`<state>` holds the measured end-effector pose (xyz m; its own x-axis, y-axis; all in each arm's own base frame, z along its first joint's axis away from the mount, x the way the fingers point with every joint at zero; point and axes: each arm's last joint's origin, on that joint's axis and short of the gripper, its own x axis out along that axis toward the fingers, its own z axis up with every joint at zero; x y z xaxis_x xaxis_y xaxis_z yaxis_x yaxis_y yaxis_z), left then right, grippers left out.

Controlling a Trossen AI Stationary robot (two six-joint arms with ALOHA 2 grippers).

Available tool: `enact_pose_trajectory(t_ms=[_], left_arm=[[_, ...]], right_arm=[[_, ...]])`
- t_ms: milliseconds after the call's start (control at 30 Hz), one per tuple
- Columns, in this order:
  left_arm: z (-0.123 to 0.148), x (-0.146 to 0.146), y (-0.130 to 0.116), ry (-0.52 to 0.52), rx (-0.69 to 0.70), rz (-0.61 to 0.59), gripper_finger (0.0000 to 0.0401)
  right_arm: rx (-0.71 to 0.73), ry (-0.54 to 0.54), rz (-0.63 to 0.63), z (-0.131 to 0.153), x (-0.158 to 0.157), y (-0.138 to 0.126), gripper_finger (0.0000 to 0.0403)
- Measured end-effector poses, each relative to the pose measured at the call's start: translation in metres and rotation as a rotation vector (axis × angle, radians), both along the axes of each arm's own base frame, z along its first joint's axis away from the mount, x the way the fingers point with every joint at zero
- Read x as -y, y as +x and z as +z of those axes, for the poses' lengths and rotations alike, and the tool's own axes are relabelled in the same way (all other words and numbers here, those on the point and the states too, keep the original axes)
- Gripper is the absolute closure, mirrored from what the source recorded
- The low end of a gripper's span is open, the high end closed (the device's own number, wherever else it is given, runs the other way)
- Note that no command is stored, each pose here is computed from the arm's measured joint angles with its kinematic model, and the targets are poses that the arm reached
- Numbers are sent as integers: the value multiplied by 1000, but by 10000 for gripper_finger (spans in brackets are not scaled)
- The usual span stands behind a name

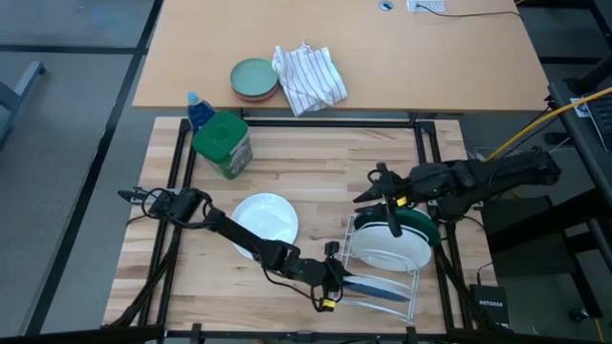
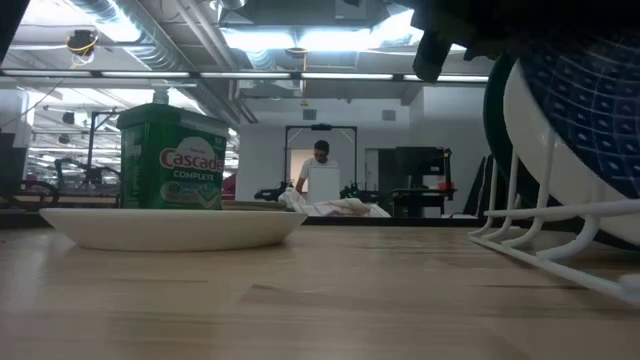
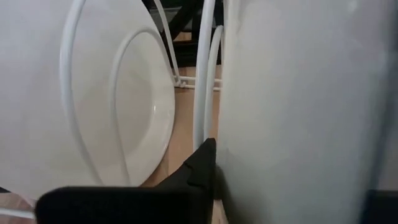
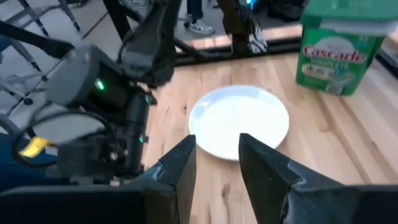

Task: Sort dishes
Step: Put the bottom right white plate on the dish rack, then put the white plate on the dish rack

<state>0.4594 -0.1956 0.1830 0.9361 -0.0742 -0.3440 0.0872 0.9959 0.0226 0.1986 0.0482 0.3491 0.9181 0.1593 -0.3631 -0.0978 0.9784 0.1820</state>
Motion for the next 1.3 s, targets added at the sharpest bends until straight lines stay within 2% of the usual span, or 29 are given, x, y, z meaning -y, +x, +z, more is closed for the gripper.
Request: enact_pose_trajectory(t_ms=[133,500,633,967,1300], left_arm=[[1,-4,1,-17,-9,16,335],[0,-6,1,-16,-15,26,337],[0,-6,1,-14,-20,25,318],[7,-2,-4,-15,-33,17,236],[29,-8,-22,-4,-168,40,228]], right_arm=[[-21,6,-5,-15,0,2,276],[-52,22,-14,-27,-1,2,276],[-51,25,-15,-27,-1,2,276],[-57,24,-15,-27,-1,2,276],[-67,33,-20,-28,-1,2,276]])
